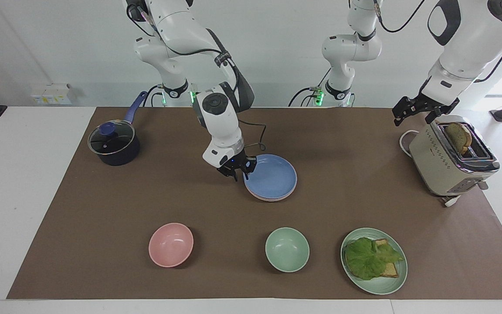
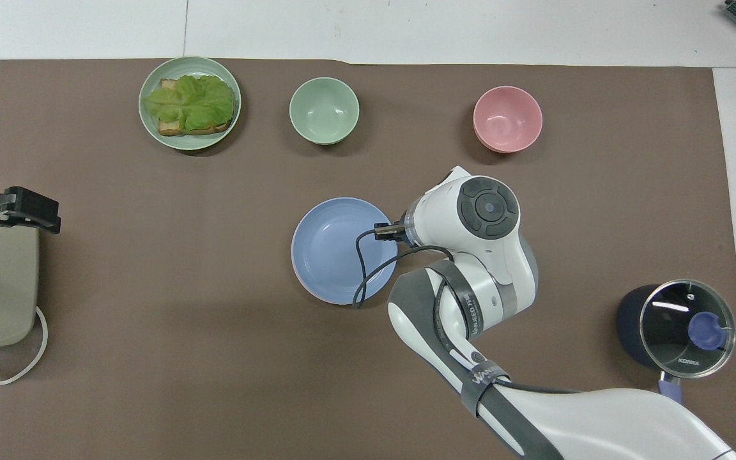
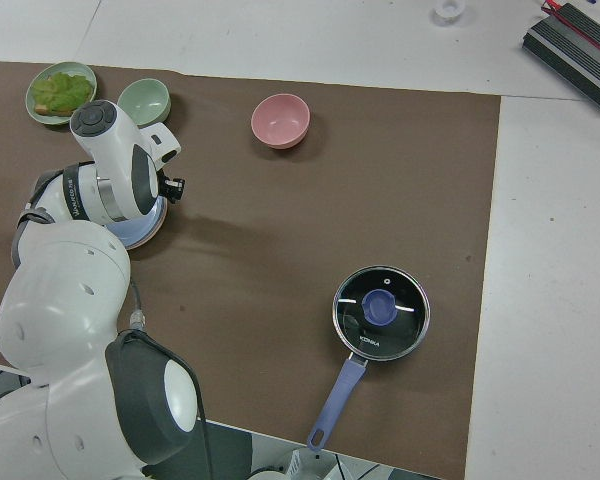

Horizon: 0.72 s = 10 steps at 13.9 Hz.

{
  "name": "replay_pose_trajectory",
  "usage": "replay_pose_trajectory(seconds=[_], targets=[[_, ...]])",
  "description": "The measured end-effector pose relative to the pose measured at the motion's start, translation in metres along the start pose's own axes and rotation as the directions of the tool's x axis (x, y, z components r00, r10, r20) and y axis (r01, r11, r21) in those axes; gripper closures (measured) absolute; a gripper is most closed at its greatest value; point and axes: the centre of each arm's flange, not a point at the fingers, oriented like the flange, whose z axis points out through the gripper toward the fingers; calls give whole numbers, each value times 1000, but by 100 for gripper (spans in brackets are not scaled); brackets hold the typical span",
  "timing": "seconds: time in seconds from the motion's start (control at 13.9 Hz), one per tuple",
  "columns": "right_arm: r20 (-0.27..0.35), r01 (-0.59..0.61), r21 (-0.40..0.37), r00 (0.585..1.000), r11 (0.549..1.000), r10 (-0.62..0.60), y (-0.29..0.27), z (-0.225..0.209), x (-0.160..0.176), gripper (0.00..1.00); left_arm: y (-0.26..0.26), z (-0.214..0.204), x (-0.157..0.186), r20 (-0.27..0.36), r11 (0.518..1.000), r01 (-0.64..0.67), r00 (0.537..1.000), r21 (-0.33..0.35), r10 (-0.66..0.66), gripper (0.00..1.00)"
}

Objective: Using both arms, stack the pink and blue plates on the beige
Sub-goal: 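Lift the blue plate with the right gripper onto the pink plate, then open the right gripper and retract it toward the pot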

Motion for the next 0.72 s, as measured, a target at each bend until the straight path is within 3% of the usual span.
replay_pose_trajectory(seconds=[0.29,0.72], targets=[[-62,-60,7,996,998,60,34,-42,22,2,0,0,0,0,1000,0,1000,0,0,0],[-72,-109,-123,992,986,100,111,-117,27,0,0,0,0,0,1000,0,1000,0,0,0]])
